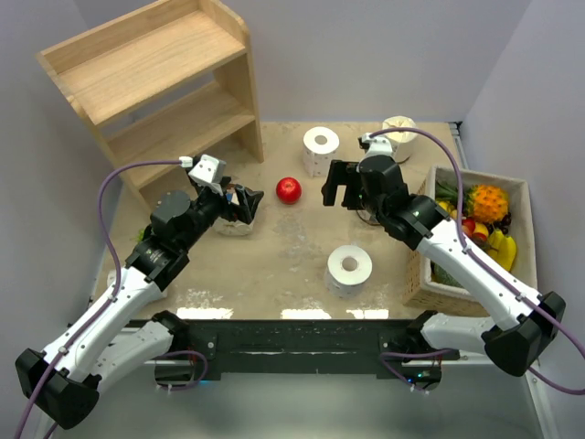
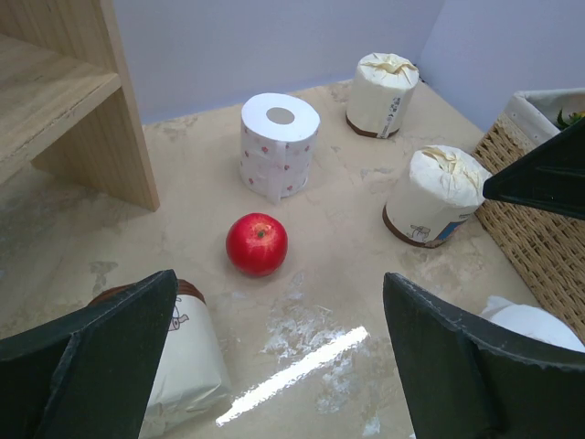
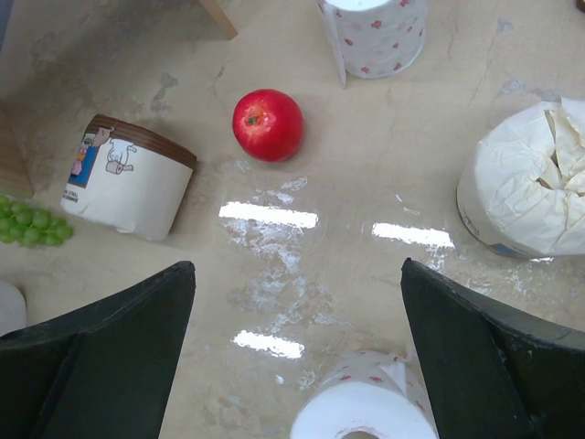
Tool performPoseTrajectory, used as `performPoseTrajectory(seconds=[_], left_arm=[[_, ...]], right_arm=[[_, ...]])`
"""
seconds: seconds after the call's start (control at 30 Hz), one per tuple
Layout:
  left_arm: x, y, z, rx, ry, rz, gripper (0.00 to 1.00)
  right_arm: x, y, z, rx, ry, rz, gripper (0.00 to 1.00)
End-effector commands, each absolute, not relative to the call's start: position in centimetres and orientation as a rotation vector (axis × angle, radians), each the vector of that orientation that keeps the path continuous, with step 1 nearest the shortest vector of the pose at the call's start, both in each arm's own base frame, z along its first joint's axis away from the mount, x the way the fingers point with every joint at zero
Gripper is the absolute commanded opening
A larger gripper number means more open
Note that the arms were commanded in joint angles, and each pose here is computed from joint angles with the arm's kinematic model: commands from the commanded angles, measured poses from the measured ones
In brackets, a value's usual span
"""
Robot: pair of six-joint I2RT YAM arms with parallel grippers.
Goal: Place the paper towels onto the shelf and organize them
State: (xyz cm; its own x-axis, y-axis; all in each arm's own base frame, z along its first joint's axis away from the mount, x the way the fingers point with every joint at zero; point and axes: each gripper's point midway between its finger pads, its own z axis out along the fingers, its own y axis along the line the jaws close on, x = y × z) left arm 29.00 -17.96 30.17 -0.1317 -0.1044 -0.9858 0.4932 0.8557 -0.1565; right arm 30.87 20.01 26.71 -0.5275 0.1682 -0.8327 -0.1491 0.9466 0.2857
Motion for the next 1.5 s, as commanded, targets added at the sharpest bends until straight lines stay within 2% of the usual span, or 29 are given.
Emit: performPoseTrajectory(seconds=[0.0,0.3,0.6,0.73,0.9,1.03,1.07,1.1,1.33,1.47], left_arm=[[28.9,-17.8,33.5,0.279,1.545,-0.542,1.00],[29.0,-17.7,33.4,0.274,1.547,-0.537,1.00],[29.1,-17.9,33.2,0.277,1.549,-0.543,1.00],[29.1,-18.1,33.1,0.287,1.560,-0.548,1.00],[28.8,-17.7,33.8,0.272,1.534,-0.547,1.00],[28.7,-17.8,33.9,0.275,1.529,-0.554,1.00],[28.7,-17.8,33.9,0.277,1.529,-0.553,1.00],[28.6,-17.8,34.0,0.277,1.526,-0.554,1.00],[28.5,-17.7,34.2,0.279,1.519,-0.559,1.00],[28.6,-17.8,34.0,0.279,1.527,-0.554,1.00]], right_arm=[[31.4,19.7,29.2,0.059,2.011,0.408,0.99],[32.5,19.4,29.1,0.086,1.999,0.359,0.99],[37.6,14.9,33.8,0.067,1.772,-0.079,0.99],[41.8,14.1,34.3,-0.003,1.760,-0.196,0.98],[48.6,11.5,32.3,-0.018,1.828,-0.258,0.93],[52.8,9.4,29.6,-0.018,1.895,-0.301,0.93],[53.8,8.3,30.5,0.008,1.881,-0.307,0.93],[54.9,8.0,27.9,-0.013,1.937,-0.336,0.92],[59.5,4.6,23.7,-0.019,2.045,-0.334,0.84],[61.2,3.2,22.8,-0.008,2.064,-0.300,0.84]])
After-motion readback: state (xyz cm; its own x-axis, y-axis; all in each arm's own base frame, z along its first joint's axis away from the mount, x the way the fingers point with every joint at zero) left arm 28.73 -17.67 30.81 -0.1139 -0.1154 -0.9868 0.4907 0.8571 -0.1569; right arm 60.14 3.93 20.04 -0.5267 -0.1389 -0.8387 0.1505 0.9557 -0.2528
